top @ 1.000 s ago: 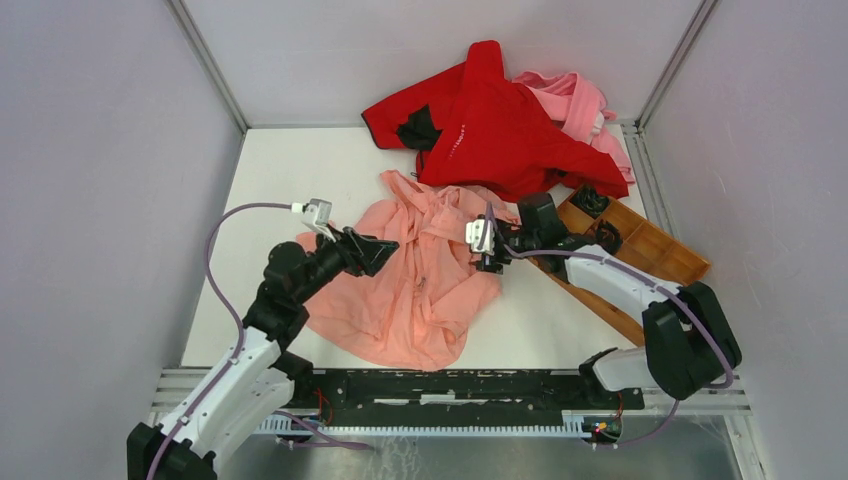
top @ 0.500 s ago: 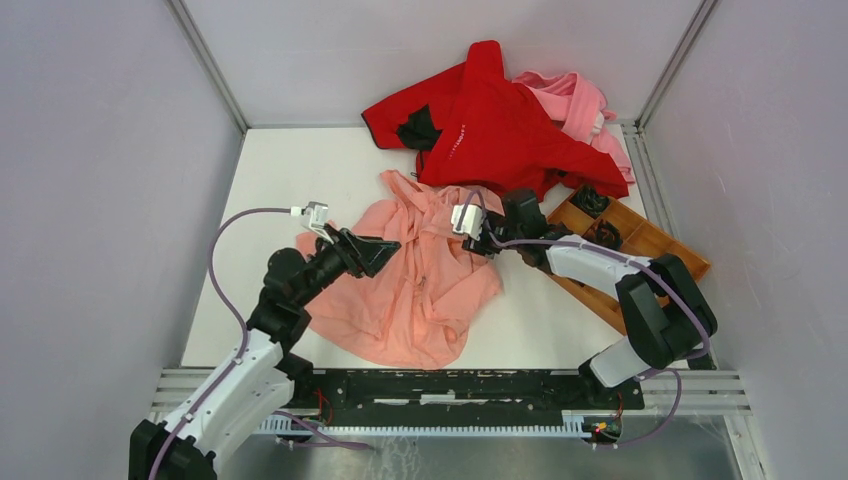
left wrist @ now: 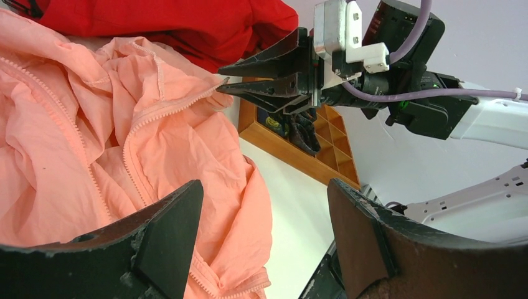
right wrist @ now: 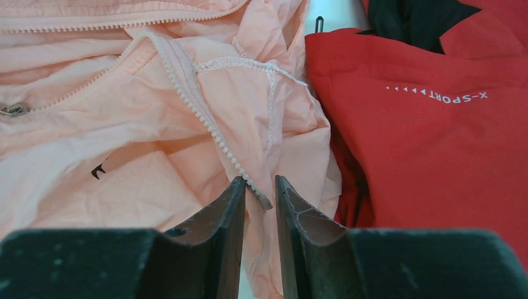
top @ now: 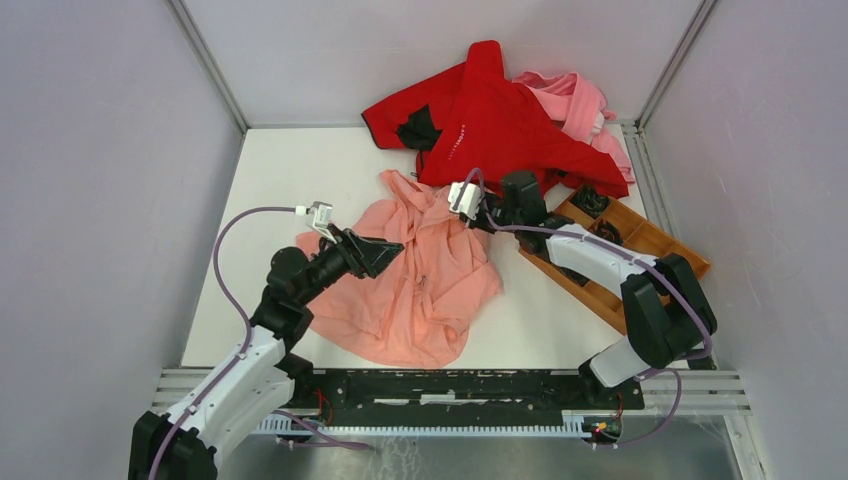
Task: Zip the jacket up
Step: Adjust the jacket at the center of the board.
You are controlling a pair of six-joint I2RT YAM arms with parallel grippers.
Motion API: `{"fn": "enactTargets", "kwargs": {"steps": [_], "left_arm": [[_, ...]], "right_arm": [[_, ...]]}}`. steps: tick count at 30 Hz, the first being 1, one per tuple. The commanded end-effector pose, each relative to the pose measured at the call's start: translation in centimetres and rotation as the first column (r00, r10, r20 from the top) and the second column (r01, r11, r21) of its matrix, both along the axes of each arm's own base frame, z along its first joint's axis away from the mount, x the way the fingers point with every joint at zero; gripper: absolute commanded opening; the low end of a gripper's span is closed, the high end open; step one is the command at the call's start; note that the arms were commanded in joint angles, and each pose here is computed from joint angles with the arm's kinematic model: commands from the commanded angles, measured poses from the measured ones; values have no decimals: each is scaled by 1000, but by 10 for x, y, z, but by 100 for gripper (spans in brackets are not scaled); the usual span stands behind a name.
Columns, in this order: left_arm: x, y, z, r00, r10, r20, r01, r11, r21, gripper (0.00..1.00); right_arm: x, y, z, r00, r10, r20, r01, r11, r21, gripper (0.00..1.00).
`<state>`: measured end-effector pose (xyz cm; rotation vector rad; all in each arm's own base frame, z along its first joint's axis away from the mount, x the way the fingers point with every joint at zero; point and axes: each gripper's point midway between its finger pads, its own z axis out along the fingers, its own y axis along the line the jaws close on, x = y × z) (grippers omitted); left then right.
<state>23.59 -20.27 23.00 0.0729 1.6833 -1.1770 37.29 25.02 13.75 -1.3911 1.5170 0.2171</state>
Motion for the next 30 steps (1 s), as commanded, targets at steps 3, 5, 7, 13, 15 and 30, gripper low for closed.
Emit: {"fn": "enactTargets", "kwargs": {"steps": [3, 5, 7, 13, 15, 30], "left_arm": [[-3, -2, 9, 1000, -14, 16, 15, 999, -42, 80], [-3, -2, 8, 1000, -18, 14, 18, 999, -45, 80], [-3, -3, 7, 1000, -21, 9, 22, 999, -43, 80], [-3, -4, -3, 999, -32, -26, 31, 999, -28, 80], [-3, -5, -5, 999, -36, -35, 35, 999, -25, 80], [15, -28, -32, 982, -91, -165, 106, 991, 84, 73]], "right_arm": [[15, 2, 14, 999, -35, 28, 35, 999, -5, 21], [18, 4, 16, 999, -30, 23, 31, 1000, -8, 14], [20, 6, 21, 999, -22, 25, 22, 1000, -9, 5], [27, 4, 49, 998, -19, 65, 18, 1000, 19, 0], [31, 1, 62, 996, -26, 86, 23, 999, 34, 0], [54, -31, 113, 973, -97, 209, 86, 994, 60, 0]]}}
